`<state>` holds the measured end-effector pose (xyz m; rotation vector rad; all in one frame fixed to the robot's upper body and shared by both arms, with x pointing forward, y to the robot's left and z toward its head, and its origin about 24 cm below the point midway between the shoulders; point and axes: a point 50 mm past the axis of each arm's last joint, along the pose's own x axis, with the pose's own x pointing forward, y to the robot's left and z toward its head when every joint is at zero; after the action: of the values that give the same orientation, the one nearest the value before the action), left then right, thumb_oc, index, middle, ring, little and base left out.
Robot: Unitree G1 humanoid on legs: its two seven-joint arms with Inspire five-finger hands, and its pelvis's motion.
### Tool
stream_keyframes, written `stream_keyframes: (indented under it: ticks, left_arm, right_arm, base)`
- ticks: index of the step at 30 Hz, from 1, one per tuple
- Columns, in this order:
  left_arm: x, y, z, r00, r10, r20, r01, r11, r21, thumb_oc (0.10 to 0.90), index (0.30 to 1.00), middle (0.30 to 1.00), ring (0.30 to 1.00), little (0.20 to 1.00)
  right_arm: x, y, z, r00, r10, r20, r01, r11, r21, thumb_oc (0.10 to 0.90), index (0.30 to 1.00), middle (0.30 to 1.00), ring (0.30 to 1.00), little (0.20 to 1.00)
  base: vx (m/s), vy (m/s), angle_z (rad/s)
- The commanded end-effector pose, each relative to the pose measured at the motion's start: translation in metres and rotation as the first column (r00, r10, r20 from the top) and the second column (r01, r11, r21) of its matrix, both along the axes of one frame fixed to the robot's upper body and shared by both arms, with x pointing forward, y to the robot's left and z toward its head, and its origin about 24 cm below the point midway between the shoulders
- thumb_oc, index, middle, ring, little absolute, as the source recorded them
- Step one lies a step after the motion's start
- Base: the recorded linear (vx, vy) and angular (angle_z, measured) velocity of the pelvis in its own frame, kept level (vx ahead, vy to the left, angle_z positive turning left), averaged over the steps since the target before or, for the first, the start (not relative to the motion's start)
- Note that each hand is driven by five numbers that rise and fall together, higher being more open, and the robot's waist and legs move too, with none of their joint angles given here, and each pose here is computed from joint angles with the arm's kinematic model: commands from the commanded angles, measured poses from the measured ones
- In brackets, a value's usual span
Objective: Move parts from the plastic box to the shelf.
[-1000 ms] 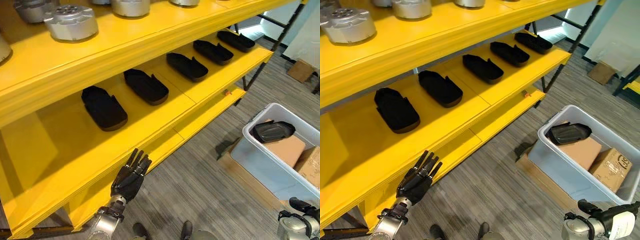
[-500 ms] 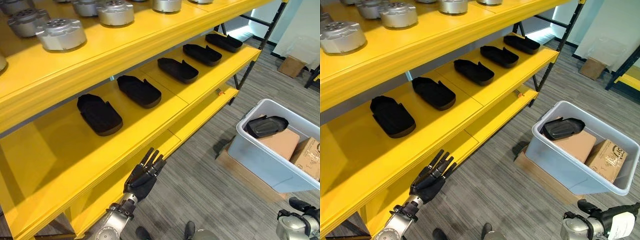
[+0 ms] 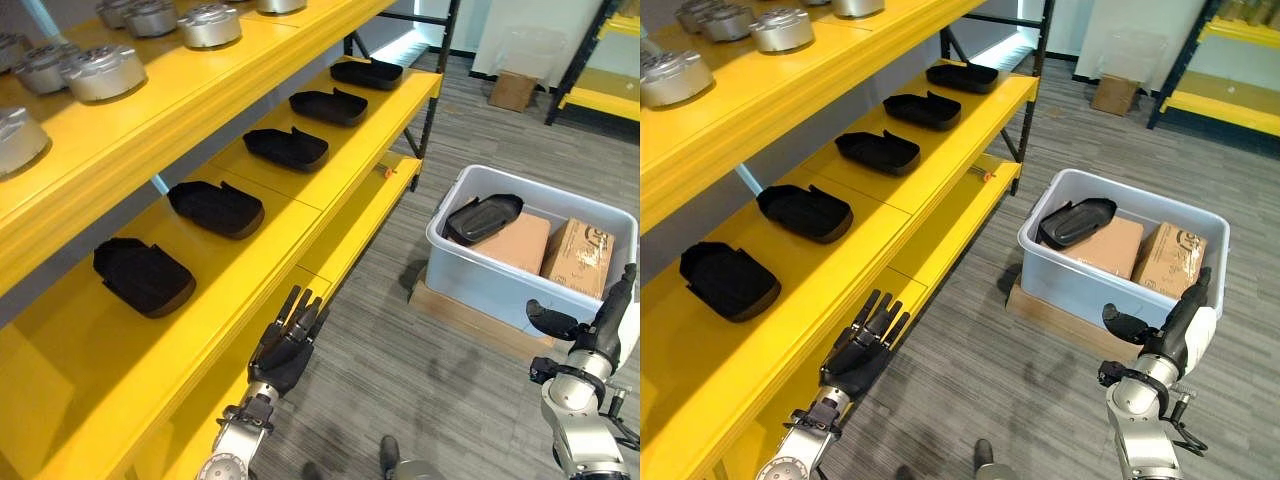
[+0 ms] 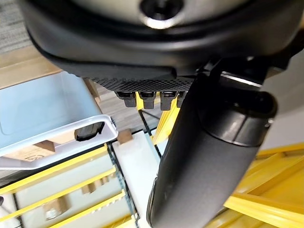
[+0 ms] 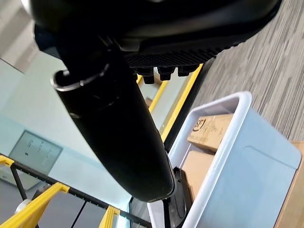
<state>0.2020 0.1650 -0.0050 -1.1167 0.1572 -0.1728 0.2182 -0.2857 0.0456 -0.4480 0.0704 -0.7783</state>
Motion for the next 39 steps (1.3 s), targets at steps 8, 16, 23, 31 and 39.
stream_keyframes:
  ticks: [8,16,23,31,39]
  left_arm:
    - [0.01,0.008,0.031,0.982,0.037,0.187,-0.025,0.997,-0.068,0.9,1.0,1.0,1.0,1.0]
    - [0.008,0.011,0.023,0.985,0.038,0.168,-0.044,0.998,0.036,0.9,1.0,1.0,1.0,1.0]
    - [0.005,0.028,0.027,0.979,0.137,0.154,-0.133,0.991,-0.034,0.9,1.0,1.0,1.0,1.0]
    - [0.013,0.041,0.035,0.97,0.168,0.175,-0.167,0.986,-0.02,0.9,1.0,1.0,1.0,1.0]
    - [0.002,0.033,0.029,0.962,-0.037,0.272,0.014,0.996,0.087,0.9,1.0,1.0,1.0,1.0]
  right_arm:
    - [0.016,0.003,0.029,0.993,0.068,0.102,-0.06,0.995,-0.081,0.9,1.0,1.0,1.0,1.0]
    - [0.019,0.009,0.024,0.996,0.022,0.087,-0.015,0.997,-0.075,0.9,1.0,1.0,1.0,1.0]
    - [0.001,-0.017,0.014,0.986,-0.153,0.073,0.159,0.984,-0.082,0.9,1.0,1.0,1.0,1.0]
    - [0.011,-0.015,0.014,0.99,-0.125,0.068,0.132,0.986,-0.102,0.9,1.0,1.0,1.0,1.0]
    - [0.007,-0.015,0.006,0.99,-0.123,0.07,0.126,0.991,-0.045,0.9,1.0,1.0,1.0,1.0]
  base:
    - [0.06,0.024,-0.09]
    - [0.05,0.046,0.0]
    - [0.02,0.104,0.01]
    - [-0.07,-0.016,-0.38]
    - [0.12,-0.394,0.11]
